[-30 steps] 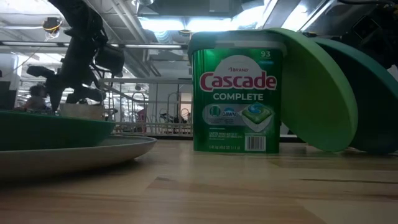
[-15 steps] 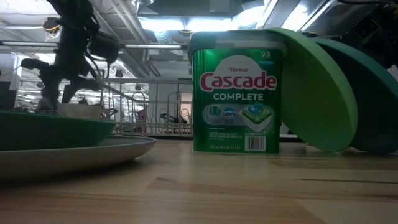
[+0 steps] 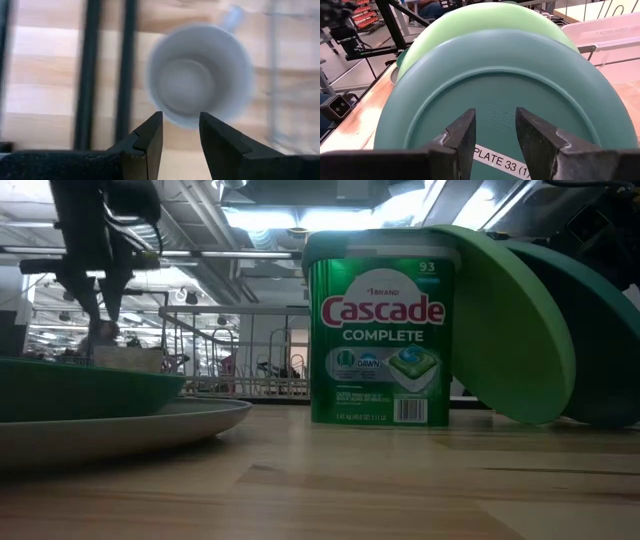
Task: Sort dishes
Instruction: Put the green plate into the dish rack
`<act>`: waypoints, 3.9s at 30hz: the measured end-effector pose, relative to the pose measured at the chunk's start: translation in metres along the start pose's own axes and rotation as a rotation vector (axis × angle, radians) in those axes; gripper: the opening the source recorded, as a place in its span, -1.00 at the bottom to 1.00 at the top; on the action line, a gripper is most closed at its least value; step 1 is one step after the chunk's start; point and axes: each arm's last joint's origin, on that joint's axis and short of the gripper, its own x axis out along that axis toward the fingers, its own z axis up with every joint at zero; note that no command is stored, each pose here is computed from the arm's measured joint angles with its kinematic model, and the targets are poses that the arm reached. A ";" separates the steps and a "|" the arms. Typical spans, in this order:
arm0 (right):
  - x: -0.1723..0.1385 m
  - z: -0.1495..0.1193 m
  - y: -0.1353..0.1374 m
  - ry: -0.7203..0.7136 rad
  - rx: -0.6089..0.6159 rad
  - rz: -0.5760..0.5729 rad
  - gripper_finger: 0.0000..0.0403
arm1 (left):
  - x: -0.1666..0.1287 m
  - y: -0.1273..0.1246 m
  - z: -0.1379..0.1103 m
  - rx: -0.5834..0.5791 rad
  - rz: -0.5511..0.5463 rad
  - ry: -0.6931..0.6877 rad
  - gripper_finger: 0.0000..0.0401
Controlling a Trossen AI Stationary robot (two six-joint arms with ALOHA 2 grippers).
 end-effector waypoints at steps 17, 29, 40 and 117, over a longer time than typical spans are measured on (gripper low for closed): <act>0.000 0.000 0.000 0.000 0.000 0.000 -0.29 | -0.031 -0.028 -0.046 0.225 -0.454 0.225 -0.41; 0.000 0.000 0.000 -0.001 0.000 0.000 -0.29 | -0.042 -0.036 -0.078 0.437 -0.573 0.300 -0.41; 0.000 0.000 0.000 0.000 0.000 0.000 -0.29 | -0.014 -0.033 -0.118 0.628 -0.446 0.381 -0.41; -0.015 0.052 0.007 -0.571 -0.085 0.007 -0.29 | -0.005 -0.051 -0.147 0.768 -0.600 0.365 -1.00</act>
